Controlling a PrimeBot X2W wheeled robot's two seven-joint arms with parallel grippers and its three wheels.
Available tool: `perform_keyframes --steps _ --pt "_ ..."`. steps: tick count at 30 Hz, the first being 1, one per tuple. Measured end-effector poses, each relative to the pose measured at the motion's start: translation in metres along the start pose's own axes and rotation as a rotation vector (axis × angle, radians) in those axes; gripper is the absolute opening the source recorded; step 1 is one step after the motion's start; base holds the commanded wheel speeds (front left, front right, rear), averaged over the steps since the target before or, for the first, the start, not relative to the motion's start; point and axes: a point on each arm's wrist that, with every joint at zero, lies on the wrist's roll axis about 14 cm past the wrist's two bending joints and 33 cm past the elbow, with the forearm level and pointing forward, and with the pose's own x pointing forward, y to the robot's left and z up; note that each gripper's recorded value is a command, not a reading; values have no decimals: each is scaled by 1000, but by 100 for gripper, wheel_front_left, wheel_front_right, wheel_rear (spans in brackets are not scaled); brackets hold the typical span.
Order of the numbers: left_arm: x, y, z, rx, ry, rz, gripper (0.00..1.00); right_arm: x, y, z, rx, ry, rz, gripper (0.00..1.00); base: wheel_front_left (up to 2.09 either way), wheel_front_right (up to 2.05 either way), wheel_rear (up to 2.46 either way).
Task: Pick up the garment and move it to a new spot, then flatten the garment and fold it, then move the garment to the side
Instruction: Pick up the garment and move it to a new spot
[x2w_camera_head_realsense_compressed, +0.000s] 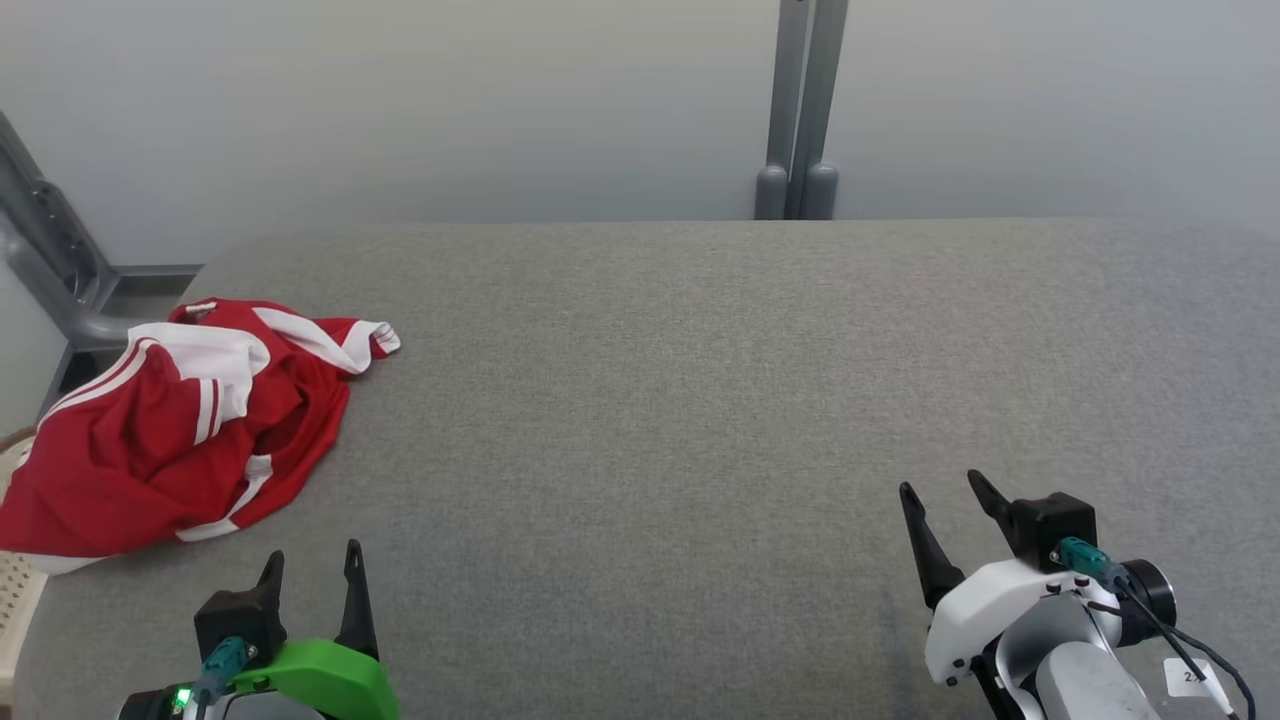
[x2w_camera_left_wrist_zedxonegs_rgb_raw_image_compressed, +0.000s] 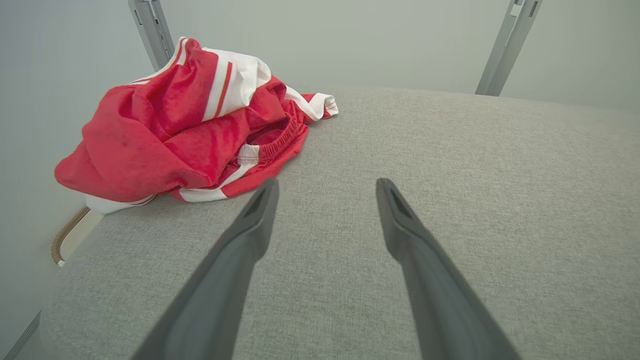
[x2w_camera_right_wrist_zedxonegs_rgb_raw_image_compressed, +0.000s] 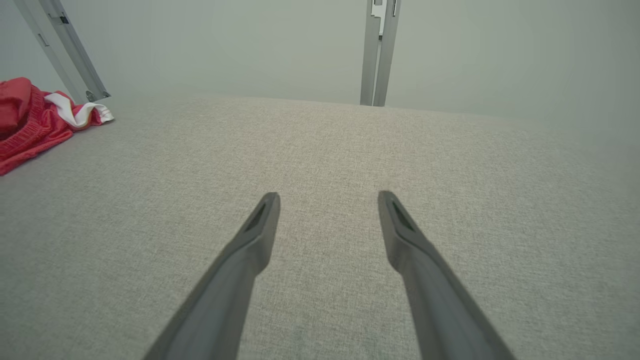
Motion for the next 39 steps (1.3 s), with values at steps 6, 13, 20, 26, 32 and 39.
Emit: perform_keyframes --steps 6,13,20,26,32,39 --pt "-9 18 -2 -7 -1 48 100 8 12 1 7 -5 34 100 0 0 0" --pt "-27 44 -4 -4 2 116 100 22 42 -1 17 0 120 100 0 0 0" --pt "-52 73 -7 -10 5 200 100 36 81 -1 13 5 228 100 0 0 0" --pt "-71 93 -11 -23 2 271 100 44 112 -3 7 12 313 100 0 0 0" --pt "-77 98 -12 -24 4 288 100 45 122 -6 2 19 343 100 0 0 0" --pt "-44 83 15 28 7 149 100 47 120 -8 6 24 339 100 0 0 0"
